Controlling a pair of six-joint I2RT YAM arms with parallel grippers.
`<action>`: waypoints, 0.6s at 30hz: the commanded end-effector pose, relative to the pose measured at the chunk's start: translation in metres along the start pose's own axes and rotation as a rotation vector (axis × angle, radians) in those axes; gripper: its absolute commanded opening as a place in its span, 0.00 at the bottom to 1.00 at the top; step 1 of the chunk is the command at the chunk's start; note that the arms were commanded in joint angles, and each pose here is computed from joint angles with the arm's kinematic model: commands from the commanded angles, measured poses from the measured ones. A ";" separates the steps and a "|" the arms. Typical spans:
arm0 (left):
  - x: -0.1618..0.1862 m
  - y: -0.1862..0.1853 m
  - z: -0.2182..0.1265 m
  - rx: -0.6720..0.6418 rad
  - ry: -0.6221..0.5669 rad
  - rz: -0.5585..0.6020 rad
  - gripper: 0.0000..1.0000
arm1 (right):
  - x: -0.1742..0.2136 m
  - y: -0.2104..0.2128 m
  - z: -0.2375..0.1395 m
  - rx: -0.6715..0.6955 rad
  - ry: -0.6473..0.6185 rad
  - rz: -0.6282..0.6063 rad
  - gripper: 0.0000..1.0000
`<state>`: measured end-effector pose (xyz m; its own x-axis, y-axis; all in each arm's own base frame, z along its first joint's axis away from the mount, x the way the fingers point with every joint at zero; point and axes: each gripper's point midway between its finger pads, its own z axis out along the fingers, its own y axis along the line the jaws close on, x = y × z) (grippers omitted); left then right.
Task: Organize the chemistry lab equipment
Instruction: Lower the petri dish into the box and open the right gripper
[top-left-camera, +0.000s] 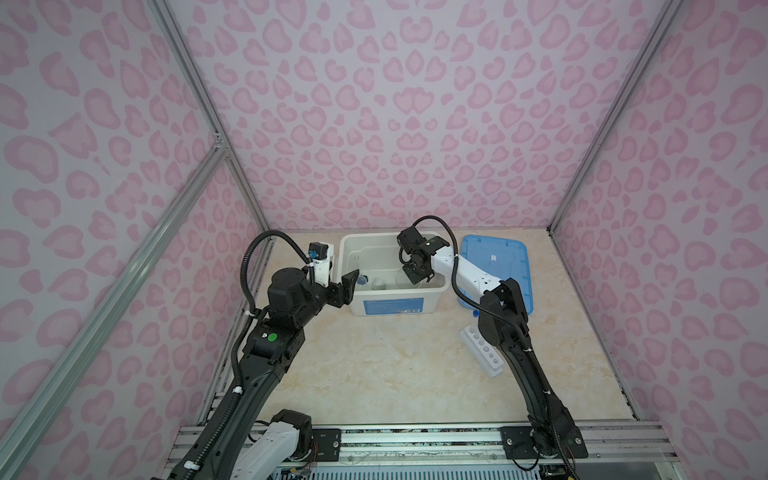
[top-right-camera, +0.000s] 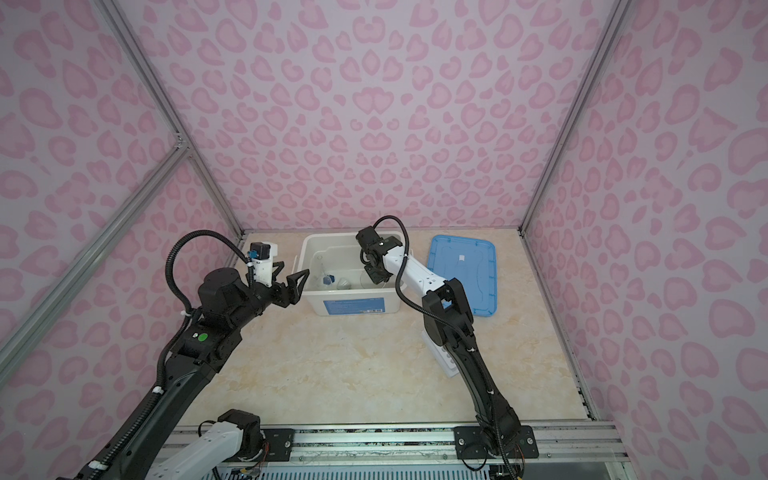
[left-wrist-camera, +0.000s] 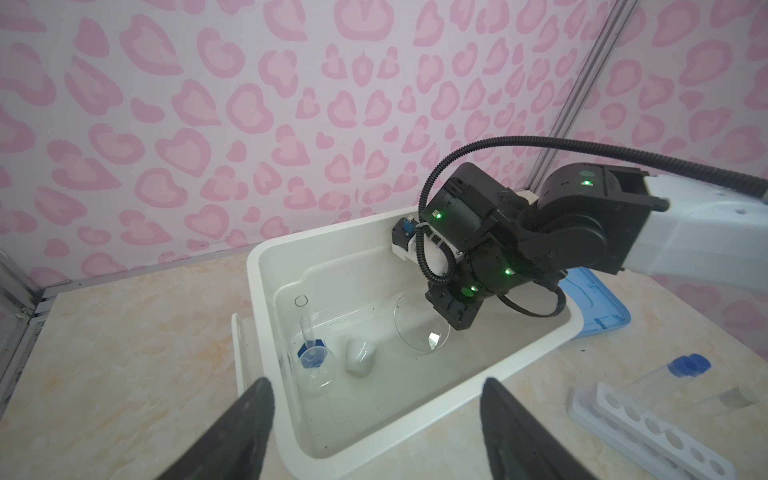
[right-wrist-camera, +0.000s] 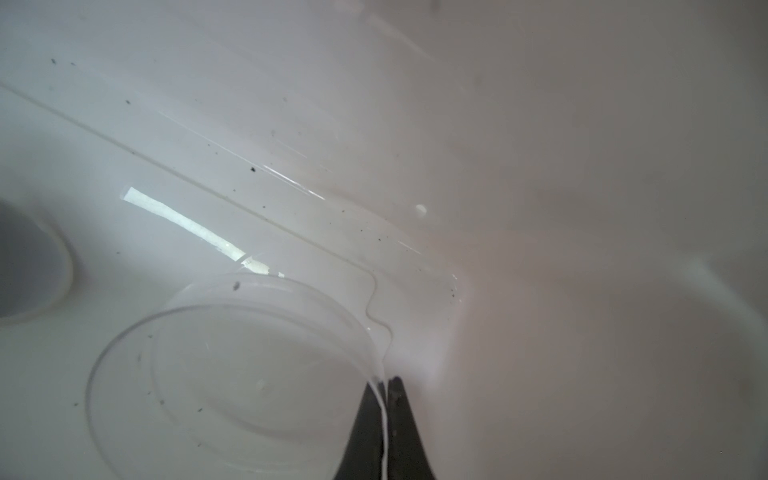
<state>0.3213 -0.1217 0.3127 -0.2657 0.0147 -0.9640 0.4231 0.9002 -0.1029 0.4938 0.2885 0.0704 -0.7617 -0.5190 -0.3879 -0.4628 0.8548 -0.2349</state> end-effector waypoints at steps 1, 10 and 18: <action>-0.005 0.001 0.000 -0.004 -0.020 0.008 0.80 | 0.003 0.001 0.006 0.005 0.011 -0.001 0.08; -0.007 0.001 -0.002 -0.005 -0.025 0.010 0.80 | -0.012 0.000 -0.017 -0.011 -0.035 0.002 0.19; -0.013 0.000 -0.005 -0.005 -0.043 0.019 0.81 | -0.035 -0.009 -0.064 -0.037 -0.120 0.021 0.21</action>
<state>0.3203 -0.1206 0.3152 -0.2569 0.0158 -0.9663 0.4207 0.9020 -0.0971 0.4995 0.2991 0.1327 -0.7159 -0.4922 -0.4952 -0.4551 0.8668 -0.2036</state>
